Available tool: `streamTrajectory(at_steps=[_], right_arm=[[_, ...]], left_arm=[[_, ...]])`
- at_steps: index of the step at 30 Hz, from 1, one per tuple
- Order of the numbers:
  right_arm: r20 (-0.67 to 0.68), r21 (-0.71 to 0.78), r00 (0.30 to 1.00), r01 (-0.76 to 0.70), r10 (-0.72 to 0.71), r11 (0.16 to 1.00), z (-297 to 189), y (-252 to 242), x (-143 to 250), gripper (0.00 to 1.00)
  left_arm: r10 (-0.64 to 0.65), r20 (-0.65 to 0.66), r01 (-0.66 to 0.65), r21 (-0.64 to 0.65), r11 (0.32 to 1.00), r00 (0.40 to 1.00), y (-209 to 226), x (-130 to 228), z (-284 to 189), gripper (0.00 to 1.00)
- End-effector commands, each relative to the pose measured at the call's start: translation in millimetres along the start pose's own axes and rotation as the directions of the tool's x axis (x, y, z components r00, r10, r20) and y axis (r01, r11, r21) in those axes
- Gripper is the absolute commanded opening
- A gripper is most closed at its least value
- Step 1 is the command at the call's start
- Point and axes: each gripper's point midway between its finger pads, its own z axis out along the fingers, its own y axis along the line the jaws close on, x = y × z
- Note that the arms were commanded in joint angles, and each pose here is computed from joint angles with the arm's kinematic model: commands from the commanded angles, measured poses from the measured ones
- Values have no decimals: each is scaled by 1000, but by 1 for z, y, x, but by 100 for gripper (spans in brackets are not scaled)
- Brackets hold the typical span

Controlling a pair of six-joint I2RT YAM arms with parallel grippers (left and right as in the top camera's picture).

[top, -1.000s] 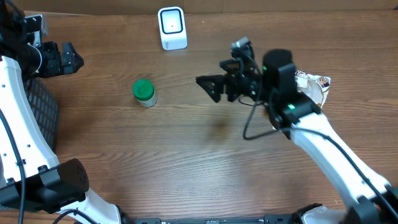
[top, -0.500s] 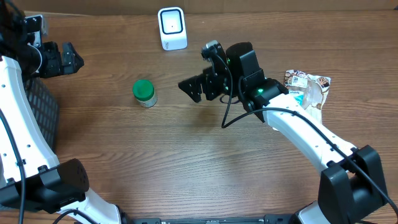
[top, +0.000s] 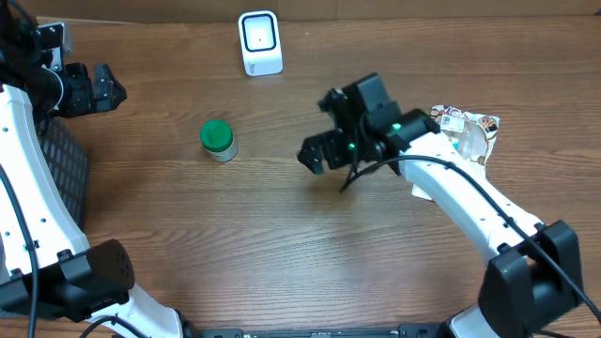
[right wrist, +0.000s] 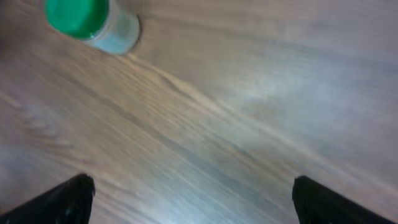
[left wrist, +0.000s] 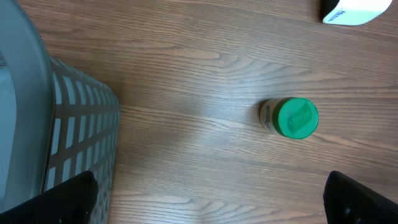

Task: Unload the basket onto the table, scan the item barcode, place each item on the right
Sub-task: 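Reach the right gripper over the green-lidded jar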

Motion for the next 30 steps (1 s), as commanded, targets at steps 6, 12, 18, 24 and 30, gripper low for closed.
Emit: streamTrajectory(at_steps=[6, 12, 18, 24, 30], right_arm=[[230, 55, 945, 225, -231, 973, 1, 66, -110, 95], [220, -47, 934, 298, -281, 953, 63, 106, -101, 96], [237, -78, 916, 350, -323, 934, 110, 133, -94, 100], [270, -74, 904, 363, -332, 929, 139, 135, -97, 100], [255, -71, 908, 361, -333, 930, 159, 130, -90, 100]], left_arm=[[25, 28, -25, -3, 1000, 999, -2, -3, -9, 100], [25, 28, -25, -3, 1000, 999, -2, -3, -9, 99], [25, 28, -25, -3, 1000, 999, -2, -3, -9, 100], [25, 28, -25, -3, 1000, 999, -2, -3, -9, 99], [25, 28, -25, -3, 1000, 999, -2, -3, -9, 100]])
